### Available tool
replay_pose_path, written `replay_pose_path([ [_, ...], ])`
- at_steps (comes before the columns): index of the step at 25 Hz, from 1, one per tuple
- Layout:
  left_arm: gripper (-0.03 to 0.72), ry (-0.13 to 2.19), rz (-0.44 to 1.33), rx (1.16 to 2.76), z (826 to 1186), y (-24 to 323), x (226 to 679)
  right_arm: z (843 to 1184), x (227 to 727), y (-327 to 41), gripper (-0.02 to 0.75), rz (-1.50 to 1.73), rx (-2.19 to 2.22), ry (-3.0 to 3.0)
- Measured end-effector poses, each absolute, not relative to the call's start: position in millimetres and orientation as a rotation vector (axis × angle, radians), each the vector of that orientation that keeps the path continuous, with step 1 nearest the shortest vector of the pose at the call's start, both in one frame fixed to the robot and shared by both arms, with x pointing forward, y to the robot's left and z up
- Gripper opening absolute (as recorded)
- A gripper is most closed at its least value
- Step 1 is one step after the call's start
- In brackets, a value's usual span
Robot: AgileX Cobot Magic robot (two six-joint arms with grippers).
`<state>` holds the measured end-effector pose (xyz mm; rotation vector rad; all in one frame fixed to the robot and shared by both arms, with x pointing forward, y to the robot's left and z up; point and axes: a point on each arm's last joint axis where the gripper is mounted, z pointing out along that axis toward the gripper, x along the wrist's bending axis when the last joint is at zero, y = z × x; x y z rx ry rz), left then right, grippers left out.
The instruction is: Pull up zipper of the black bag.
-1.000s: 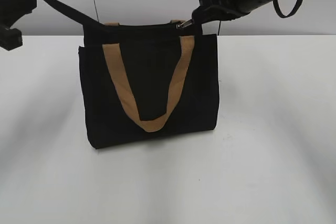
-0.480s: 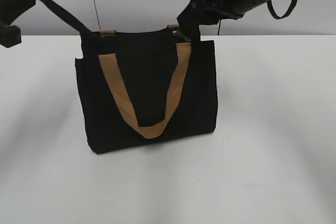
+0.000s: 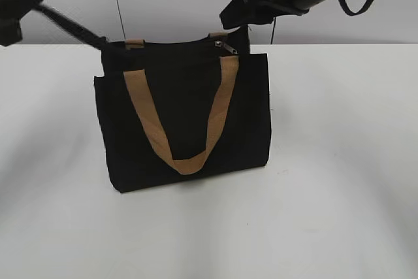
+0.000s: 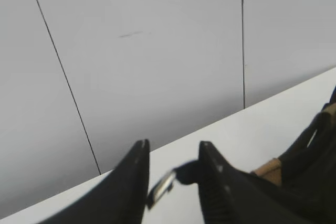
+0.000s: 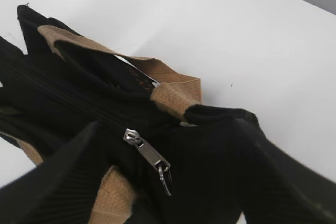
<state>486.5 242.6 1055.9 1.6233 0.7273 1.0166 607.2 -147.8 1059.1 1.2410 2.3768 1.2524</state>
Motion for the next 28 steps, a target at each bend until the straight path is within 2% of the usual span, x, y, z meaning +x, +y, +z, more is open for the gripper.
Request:
replay_pose_path([
  [4, 0.42, 0.814, 1.003, 1.541, 1059, 246, 488, 1059, 607, -148, 0.559, 1.251, 1.241, 2.377],
  [7, 0.485, 0.852, 0.996, 1.504, 1060, 248, 489, 1059, 607, -148, 0.559, 1.251, 1.241, 2.378],
  [14, 0.505, 0.906, 0.99, 1.491, 1058, 251, 490, 1059, 607, -148, 0.559, 1.249, 1.24, 2.381],
  [20, 0.507, 1.348, 0.883, 1.445, 1035, 271, 495, 1057, 607, -150, 0.559, 1.208, 1.241, 2.392],
  [24, 0.507, 1.575, 0.779, 1.542, 1012, 276, 493, 1054, 605, -151, 0.559, 1.169, 1.269, 2.419],
  [28, 0.507, 1.706, 0.716, 1.63, 1013, 277, 492, 1050, 603, -164, 0.559, 1.093, 1.373, 2.454],
])
